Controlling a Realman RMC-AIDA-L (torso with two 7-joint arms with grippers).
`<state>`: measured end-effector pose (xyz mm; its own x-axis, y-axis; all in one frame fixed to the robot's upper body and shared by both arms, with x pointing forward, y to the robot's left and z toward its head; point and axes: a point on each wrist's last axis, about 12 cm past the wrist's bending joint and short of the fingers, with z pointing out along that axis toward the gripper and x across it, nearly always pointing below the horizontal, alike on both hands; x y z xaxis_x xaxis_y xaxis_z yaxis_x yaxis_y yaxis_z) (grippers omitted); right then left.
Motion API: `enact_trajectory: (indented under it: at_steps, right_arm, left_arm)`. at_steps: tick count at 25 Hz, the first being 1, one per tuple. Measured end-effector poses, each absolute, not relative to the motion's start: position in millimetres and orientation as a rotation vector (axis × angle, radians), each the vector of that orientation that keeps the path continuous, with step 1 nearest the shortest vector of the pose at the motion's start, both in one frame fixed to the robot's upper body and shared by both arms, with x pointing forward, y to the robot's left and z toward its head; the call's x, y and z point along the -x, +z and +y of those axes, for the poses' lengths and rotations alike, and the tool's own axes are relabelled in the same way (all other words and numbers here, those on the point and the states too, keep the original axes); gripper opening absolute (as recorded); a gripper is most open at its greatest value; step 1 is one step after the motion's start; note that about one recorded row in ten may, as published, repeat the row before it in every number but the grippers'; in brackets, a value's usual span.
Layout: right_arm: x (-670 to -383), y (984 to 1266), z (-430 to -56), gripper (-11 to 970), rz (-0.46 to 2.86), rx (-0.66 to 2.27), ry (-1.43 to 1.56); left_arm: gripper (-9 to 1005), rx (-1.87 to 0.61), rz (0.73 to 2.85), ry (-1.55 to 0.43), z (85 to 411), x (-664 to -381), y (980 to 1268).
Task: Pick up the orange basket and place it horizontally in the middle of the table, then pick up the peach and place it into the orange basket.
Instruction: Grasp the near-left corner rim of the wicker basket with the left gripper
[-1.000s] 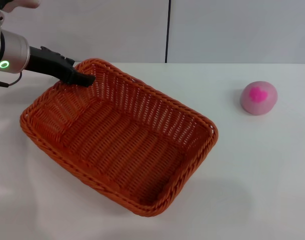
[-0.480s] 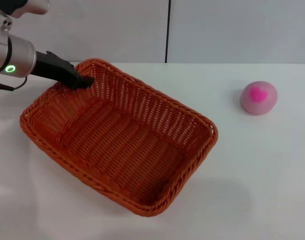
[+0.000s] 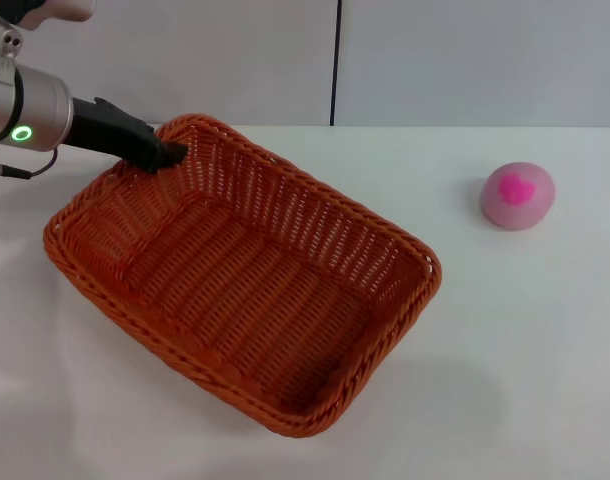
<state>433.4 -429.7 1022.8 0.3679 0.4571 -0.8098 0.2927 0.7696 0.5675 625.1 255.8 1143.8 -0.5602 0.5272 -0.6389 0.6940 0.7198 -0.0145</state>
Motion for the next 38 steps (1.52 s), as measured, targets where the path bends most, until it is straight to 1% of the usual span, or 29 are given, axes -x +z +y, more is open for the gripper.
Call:
enact_trajectory:
  at_steps: [1, 8, 13, 16, 18, 21, 27, 33, 38]
  right_arm:
    - [-433, 1023, -430, 677, 1.220, -0.731, 0.119]
    - [-437, 1022, -428, 675, 1.232, -0.724, 0.128]
    - [-440, 1020, -427, 673, 1.256, -0.728, 0.136]
    - [-441, 1020, -427, 672, 1.262, -0.726, 0.138]
    - [-441, 1020, -426, 672, 1.262, -0.725, 0.138]
    - [-442, 1021, -426, 671, 1.259, -0.726, 0.145]
    - [-442, 1020, -426, 669, 1.253, -0.740, 0.163]
    - [-445, 1022, -428, 667, 1.251, -0.761, 0.274]
    - [-445, 1023, -428, 665, 1.251, -0.760, 0.277]
  left_arm:
    - [205, -0.902, 2.305, -0.356, 257, -625, 1143]
    - [200, -0.889, 2.301, -0.374, 256, -625, 1145]
    - [197, -0.818, 2.335, -0.482, 249, -623, 1150]
    - [194, -0.770, 2.343, -0.585, 244, -620, 1159]
    - [192, -0.770, 2.343, -0.585, 244, -620, 1159]
    - [186, -0.680, 2.358, -0.636, 252, -620, 1164]
    - [173, -0.594, 2.365, -0.691, 260, -619, 1167]
    - [174, -0.463, 2.369, -0.770, 270, -617, 1170]
    - [174, -0.398, 2.359, -0.823, 274, -615, 1171]
